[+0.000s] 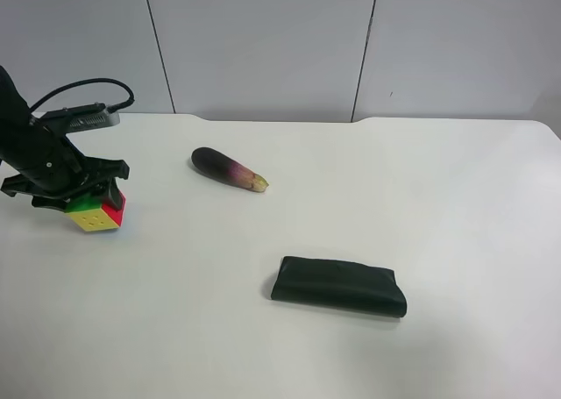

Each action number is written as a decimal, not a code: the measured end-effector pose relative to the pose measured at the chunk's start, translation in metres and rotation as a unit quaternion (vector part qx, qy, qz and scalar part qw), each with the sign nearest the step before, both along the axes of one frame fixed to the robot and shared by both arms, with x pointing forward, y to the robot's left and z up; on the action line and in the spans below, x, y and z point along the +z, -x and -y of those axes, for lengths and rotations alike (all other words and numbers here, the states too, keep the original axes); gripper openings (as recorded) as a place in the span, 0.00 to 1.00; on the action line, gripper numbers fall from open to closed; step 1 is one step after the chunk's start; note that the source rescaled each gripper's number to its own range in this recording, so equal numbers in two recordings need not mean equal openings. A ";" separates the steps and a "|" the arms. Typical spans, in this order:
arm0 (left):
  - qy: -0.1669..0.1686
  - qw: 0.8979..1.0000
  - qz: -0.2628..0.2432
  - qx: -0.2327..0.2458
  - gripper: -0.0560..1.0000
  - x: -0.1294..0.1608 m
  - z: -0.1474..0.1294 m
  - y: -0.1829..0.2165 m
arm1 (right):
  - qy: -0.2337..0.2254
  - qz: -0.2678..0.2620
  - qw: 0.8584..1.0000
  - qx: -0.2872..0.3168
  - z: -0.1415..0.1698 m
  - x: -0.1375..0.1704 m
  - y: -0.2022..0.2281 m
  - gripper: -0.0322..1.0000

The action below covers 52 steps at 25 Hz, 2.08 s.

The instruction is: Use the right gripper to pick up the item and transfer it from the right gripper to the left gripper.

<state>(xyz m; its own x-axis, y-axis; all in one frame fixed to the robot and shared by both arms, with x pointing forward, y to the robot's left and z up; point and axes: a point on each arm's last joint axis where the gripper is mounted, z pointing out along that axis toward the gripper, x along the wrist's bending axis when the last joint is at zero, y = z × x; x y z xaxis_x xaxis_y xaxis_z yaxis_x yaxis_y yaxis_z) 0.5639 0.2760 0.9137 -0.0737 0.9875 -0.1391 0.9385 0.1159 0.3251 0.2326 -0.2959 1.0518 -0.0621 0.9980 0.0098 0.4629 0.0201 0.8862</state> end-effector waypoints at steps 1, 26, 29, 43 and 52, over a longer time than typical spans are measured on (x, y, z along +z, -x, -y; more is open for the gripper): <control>-0.001 1.000 -0.001 0.000 0.06 -0.003 0.000 -0.001 | 0.000 0.000 1.000 0.000 0.000 0.000 0.000 1.00; 0.003 1.000 0.012 -0.011 0.99 0.031 0.001 -0.004 | 0.000 0.000 1.000 0.000 0.000 0.000 0.000 1.00; 0.005 1.000 0.020 -0.021 0.99 0.062 0.002 0.003 | 0.000 0.000 1.000 0.000 0.000 0.000 0.000 1.00; -0.001 0.991 0.118 -0.060 1.00 0.202 -0.003 0.125 | 0.000 0.000 1.000 0.000 0.000 0.000 0.000 1.00; -0.030 0.984 0.154 -0.080 1.00 0.189 -0.011 0.223 | 0.000 0.000 1.000 0.000 0.000 0.000 0.000 1.00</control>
